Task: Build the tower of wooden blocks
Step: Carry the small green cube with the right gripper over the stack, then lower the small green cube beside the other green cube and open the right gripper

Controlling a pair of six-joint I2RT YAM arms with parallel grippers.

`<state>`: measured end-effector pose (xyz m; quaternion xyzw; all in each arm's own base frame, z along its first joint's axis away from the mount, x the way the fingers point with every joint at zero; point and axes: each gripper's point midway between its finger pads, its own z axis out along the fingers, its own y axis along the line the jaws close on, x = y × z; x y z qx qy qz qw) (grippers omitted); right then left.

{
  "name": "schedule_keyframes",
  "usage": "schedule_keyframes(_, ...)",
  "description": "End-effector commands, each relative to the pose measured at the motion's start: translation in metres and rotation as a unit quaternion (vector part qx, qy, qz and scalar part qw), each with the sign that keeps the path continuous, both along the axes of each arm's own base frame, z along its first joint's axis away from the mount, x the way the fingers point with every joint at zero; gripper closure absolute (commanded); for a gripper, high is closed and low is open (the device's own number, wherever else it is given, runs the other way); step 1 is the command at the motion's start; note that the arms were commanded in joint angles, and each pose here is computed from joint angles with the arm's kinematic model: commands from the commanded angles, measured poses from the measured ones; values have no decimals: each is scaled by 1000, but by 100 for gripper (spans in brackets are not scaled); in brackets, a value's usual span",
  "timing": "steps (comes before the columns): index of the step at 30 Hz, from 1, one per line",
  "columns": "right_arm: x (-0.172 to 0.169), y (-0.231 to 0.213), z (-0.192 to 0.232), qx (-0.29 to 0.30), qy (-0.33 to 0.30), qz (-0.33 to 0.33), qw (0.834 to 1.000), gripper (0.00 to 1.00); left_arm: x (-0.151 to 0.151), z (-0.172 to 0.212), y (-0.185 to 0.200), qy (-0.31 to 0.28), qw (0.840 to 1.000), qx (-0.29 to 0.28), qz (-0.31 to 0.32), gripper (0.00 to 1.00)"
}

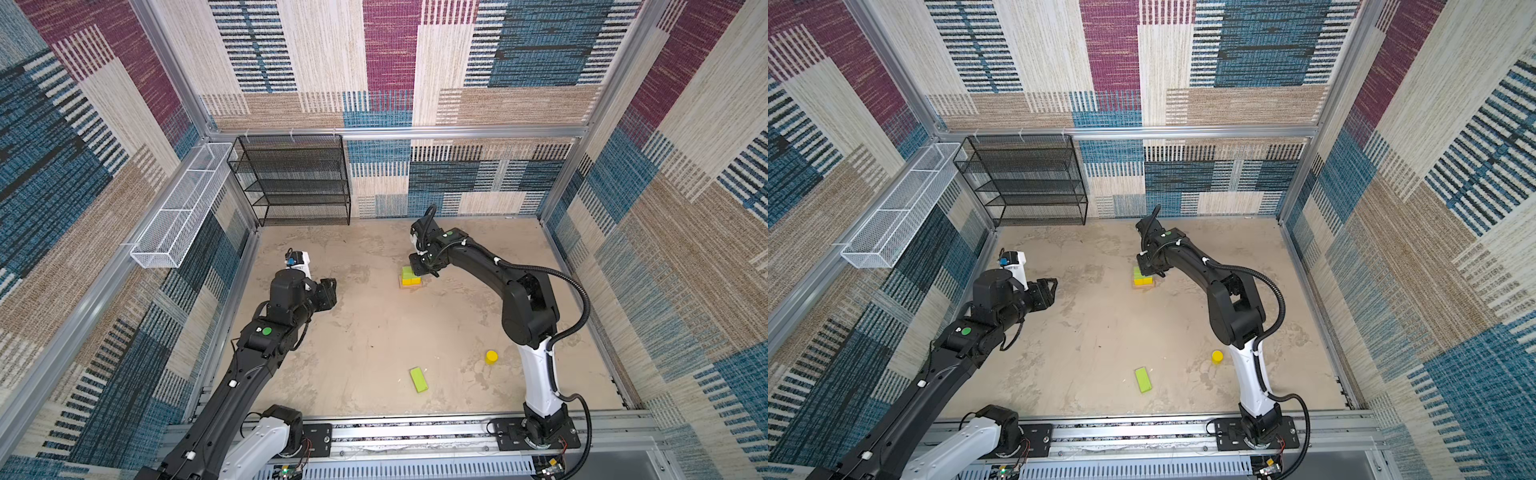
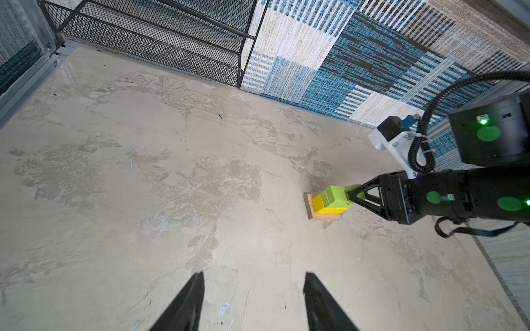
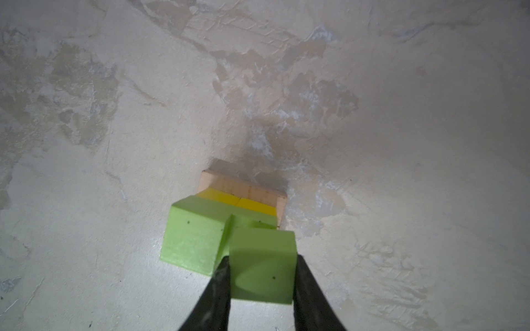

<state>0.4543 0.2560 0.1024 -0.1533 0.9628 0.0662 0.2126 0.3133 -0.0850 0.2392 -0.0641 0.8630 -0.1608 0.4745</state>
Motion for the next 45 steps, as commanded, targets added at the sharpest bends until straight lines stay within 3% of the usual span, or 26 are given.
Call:
schedule_keyframes(1,1,3,0,7,2,2,1000,66,1,2,-2,-8,1000,5,-10,40)
schedule_keyframes(38,4,2,4,10,-2,-7,1000,60,0,2,-1,-7,1000,2,-9,40)
schedule_keyframes(45,3,1,12,10,-9,-10,1000,55,0,3,-2,-8,1000,1,-11,40)
